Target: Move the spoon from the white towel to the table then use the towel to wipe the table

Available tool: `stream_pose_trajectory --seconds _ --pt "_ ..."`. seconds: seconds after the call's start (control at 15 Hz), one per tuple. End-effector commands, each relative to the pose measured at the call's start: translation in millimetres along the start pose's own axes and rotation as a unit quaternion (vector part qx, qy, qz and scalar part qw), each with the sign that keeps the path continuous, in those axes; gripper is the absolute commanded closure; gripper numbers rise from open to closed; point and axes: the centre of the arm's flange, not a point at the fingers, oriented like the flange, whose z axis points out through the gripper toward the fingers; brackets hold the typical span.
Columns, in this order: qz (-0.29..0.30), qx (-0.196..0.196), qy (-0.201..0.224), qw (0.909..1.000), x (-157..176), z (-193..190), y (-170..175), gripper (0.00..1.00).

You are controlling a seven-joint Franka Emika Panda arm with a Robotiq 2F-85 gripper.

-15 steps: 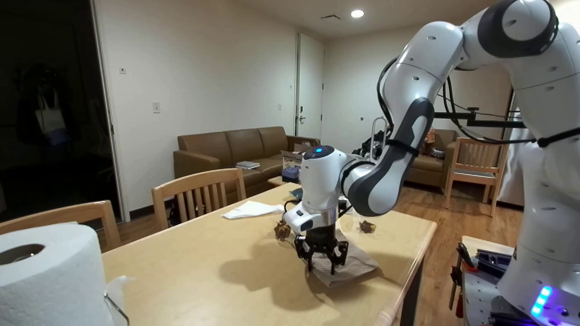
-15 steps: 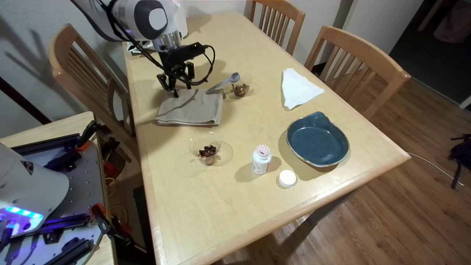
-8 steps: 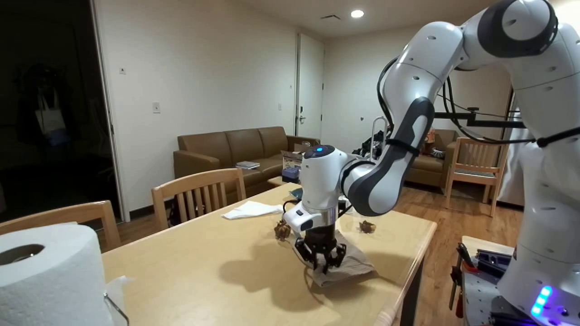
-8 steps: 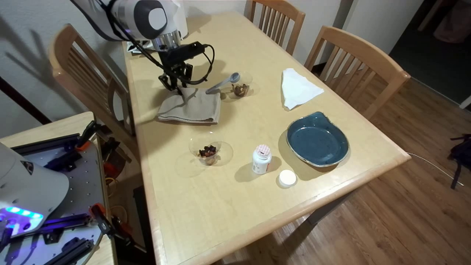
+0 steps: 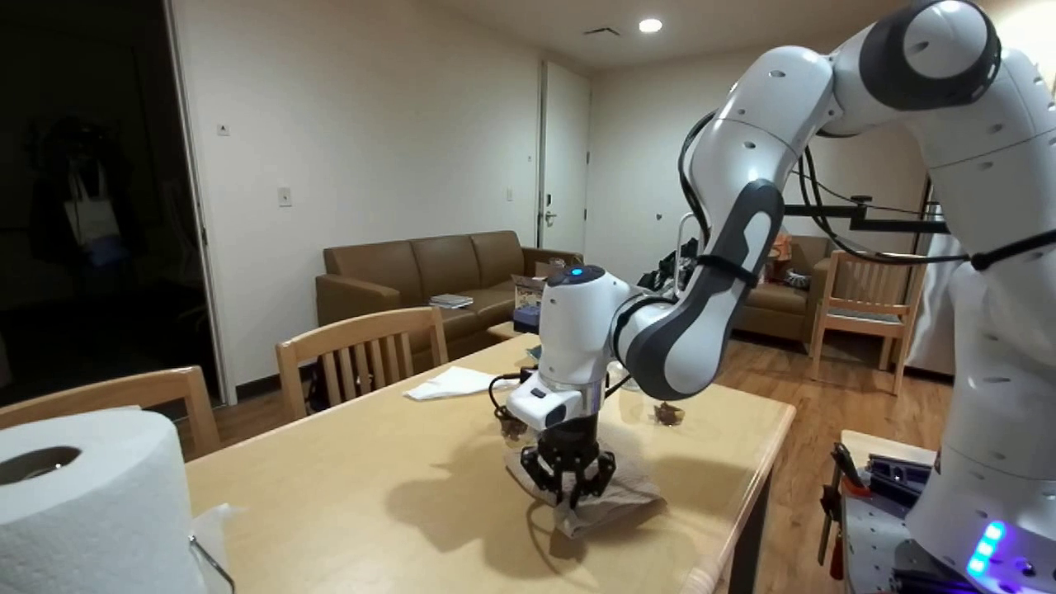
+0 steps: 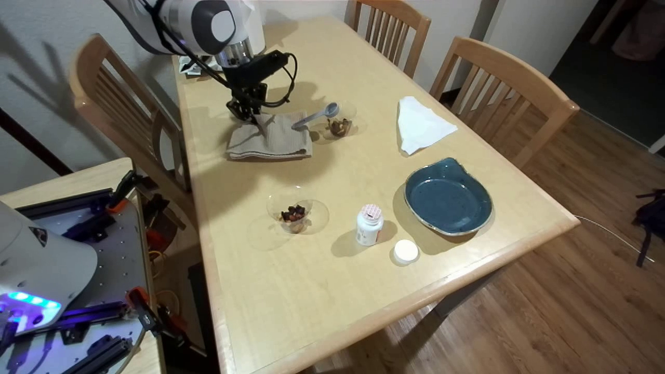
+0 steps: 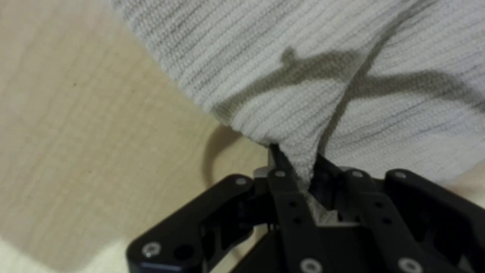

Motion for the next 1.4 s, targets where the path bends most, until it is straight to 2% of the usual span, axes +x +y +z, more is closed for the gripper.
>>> stream_pose_trajectory --seconds 0.0,0.2,0.67,0.8,1.07,1.33 --pt "-0.060 -0.013 0.019 0.9979 15 17 25 0.96" --pt "-0.111 -0.026 0.024 0.9932 26 19 45 0.96" --pt "-0.216 -0.040 0.035 0.9750 52 22 81 0.96" --pt "-0.224 -0.038 0.030 0.9733 54 22 87 0.96" --pt "-0.209 -0.032 0.021 0.9772 41 19 92 0.96" --pt "-0.233 -0.032 0.000 0.9720 41 19 115 0.96"
